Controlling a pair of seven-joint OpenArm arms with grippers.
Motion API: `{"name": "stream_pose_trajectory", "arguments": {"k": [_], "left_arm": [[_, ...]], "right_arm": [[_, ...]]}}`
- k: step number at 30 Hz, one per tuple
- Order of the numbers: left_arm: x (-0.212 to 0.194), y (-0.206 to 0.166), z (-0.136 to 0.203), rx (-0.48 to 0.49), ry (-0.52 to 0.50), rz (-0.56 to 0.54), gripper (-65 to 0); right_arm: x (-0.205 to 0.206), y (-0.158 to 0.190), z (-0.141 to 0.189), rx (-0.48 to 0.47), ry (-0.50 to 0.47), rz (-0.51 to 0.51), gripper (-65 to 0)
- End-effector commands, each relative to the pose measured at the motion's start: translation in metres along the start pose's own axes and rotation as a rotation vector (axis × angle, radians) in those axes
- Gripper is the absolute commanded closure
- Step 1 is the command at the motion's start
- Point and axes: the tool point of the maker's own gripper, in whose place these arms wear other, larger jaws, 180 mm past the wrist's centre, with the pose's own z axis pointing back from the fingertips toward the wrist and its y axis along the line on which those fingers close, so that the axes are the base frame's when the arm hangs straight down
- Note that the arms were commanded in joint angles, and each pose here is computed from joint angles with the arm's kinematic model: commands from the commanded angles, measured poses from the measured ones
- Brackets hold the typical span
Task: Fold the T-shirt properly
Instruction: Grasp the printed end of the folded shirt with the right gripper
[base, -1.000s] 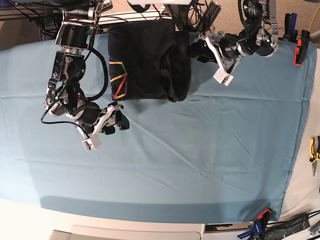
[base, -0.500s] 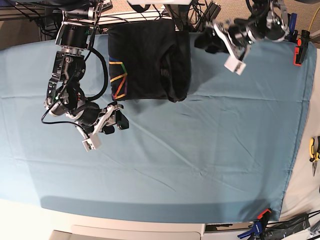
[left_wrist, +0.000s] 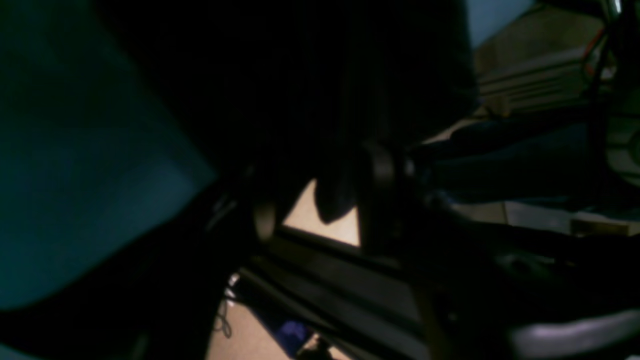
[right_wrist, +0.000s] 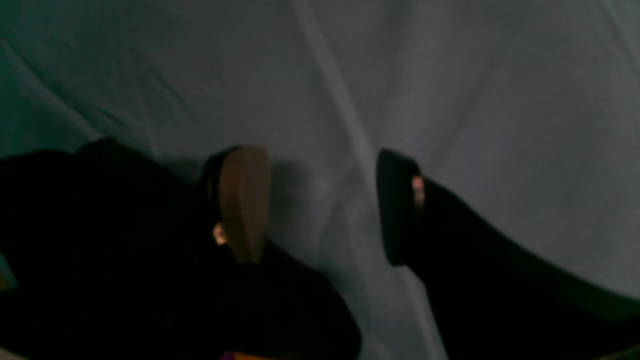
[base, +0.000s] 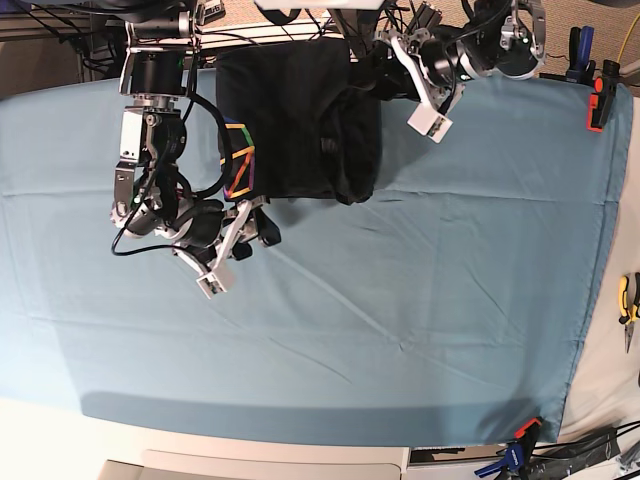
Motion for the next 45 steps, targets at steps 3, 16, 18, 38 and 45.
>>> {"name": "stream_pose_trajectory", "arguments": {"k": [3,16,18,38,45], "left_arm": [[0.001,0.011,-0.002,0.045,-0.016,0.028,-27.1],[-0.008,0.028,-0.015,0.052,0.020,0.099,-27.1],[-0.009,0.026,-0.016,0.045,0.021,0.106,-27.1],[-0.010,0.022,-0.017,0.026,0.020,0.107,-27.1],[-0.010,0.022,-0.016,0.023,0.019,0.108,-27.1]], "right_arm": [[0.015,-0.008,0.008,-0.018,-0.039,0.031,-34.0],[-0.002,-0.003,0.017,0.053,0.035,0.042,-34.0],[-0.006,0.003,0.017,0.088,0.048,0.046,-34.0],[-0.055,-0.024,0.042,0.039,0.187,0.045,-34.0],[-0.045,-0.022,0.040,0.051,0.134,0.041,-34.0]]}}
